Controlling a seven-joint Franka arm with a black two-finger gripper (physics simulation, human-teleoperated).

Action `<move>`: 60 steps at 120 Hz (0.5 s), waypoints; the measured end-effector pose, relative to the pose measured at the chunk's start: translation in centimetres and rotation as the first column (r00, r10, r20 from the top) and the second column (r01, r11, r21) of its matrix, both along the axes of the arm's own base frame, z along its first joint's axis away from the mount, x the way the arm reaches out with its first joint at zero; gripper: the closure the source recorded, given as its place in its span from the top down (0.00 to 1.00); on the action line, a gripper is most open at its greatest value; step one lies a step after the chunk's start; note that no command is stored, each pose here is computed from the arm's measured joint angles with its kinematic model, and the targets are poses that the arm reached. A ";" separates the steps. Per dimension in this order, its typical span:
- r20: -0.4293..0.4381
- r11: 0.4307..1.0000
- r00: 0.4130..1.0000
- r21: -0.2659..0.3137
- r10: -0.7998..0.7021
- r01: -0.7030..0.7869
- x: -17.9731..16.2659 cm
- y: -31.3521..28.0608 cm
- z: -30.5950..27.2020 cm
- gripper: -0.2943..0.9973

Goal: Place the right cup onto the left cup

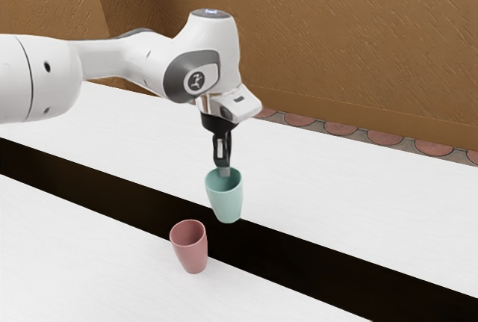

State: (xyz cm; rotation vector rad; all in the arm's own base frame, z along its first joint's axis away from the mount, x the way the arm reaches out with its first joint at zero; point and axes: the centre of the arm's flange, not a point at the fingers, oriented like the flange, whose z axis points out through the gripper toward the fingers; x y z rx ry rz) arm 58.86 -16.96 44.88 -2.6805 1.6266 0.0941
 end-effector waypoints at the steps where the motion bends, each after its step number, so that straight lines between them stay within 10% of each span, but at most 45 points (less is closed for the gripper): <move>1: 0.000 1.000 1.000 0.002 0.001 -0.001 -0.1 0.1 0.1 0.16; 60: 0.052 0.995 0.997 0.085 0.049 -0.054 -5.3 3.4 1.5 0.16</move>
